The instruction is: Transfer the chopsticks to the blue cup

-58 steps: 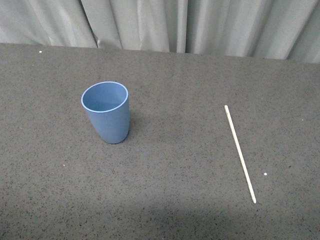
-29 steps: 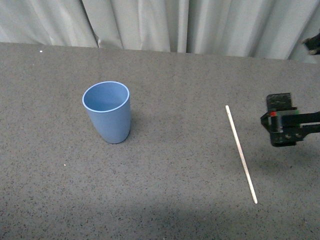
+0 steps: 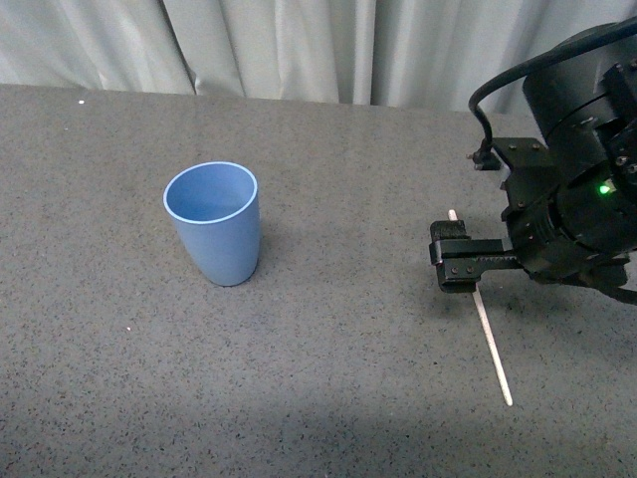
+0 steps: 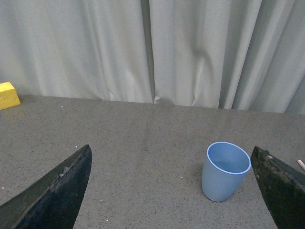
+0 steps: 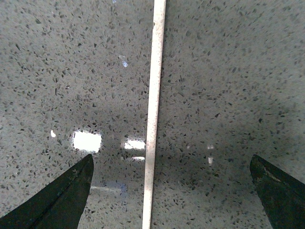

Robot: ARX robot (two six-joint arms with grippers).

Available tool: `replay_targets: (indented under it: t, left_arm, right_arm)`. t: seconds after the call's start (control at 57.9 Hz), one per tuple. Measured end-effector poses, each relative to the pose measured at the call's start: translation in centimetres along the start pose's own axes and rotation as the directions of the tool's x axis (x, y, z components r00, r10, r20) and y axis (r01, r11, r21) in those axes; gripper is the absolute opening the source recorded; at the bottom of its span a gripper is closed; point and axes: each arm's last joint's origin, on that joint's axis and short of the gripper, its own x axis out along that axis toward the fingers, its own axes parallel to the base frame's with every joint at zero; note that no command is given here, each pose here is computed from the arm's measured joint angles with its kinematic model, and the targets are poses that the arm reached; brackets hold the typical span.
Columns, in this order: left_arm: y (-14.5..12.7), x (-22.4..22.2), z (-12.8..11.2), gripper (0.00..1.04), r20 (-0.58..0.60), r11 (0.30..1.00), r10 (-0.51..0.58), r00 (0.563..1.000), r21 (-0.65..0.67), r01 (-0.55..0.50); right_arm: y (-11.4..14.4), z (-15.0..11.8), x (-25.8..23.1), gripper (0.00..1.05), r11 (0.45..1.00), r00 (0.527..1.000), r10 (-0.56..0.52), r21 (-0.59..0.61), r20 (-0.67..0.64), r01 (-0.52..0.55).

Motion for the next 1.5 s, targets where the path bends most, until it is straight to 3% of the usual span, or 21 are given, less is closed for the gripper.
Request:
replay_targets:
  t: [0.242,0.363,0.57,0.726,0.778,0.83,0.916,0.985,1.002,1.054,1.193,1.331,1.504]
  left_arm:
    - [0.0,0.0,0.0,0.98,0.0,1.0,0.0,1.0,0.0,0.0]
    - [0.0,0.0,0.0,0.98,0.0,1.0,0.0,1.0,0.0,0.0]
    - [0.0,0.0,0.0,0.98,0.0,1.0,0.0,1.0,0.0,0.0]
    - [0.0,0.0,0.0,0.98,0.0,1.0,0.0,1.0,0.0,0.0]
    - [0.0,0.0,0.0,0.98,0.0,1.0,0.0,1.0,0.0,0.0]
    - [0.0,0.0,0.0,0.98,0.0,1.0,0.0,1.0,0.0,0.0]
    - [0.0,0.0,0.0,0.98,0.0,1.0,0.0,1.0,0.0,0.0]
    - [0.0,0.0,0.0,0.98,0.0,1.0,0.0,1.0,0.0,0.0]
    - [0.0,0.0,0.0,0.98,0.0,1.0,0.0,1.0,0.0,0.0]
    - [0.0,0.0,0.0,0.98,0.0,1.0,0.0,1.0,0.0,0.0]
    - [0.0,0.0,0.0,0.98,0.0,1.0,0.0,1.0,0.0,0.0]
    - [0.0,0.0,0.0,0.98,0.0,1.0,0.0,1.0,0.0,0.0]
    - [0.0,0.0,0.0,0.98,0.0,1.0,0.0,1.0,0.0,0.0]
  right_arm:
    - [0.7,0.2,1.4,0.55,1.0,0.999,-0.005,-0.005,-0.039,0.005]
    - [0.8,0.4,1.6,0.32,1.0,0.999,-0.009,-0.008,-0.039,0.009]
    - [0.7,0.4,1.5,0.01,1.0,1.0,-0.005,-0.002,-0.014,0.005]
    - [0.6,0.0,0.7,0.01,1.0,0.996,0.011,-0.002,0.093,-0.01]
    - [0.9,0.1,-0.8,0.01,0.999,0.976,0.039,-0.015,0.212,-0.037]
    - [1.3,0.4,-2.2,0.01,0.997,0.949,0.074,-0.037,0.306,-0.065]
    - [2.4,1.4,-5.1,0.01,0.982,0.851,0.19,-0.111,0.489,-0.155]
    - [3.8,2.4,-7.3,0.01,0.951,0.714,0.308,-0.21,0.628,-0.225]
    - [4.3,2.7,-7.9,0.01,0.938,0.659,0.345,-0.248,0.668,-0.24]
    - [5.4,3.2,-8.9,0.01,0.903,0.557,0.429,-0.334,0.711,-0.269]
    - [7.7,4.0,-9.7,0.01,0.815,0.407,0.579,-0.491,0.707,-0.307]
    - [10.2,4.7,-9.1,0.01,0.731,0.352,0.683,-0.594,0.641,-0.336]
    - [13.3,5.8,-7.6,0.01,0.641,0.318,0.768,-0.666,0.556,-0.381]
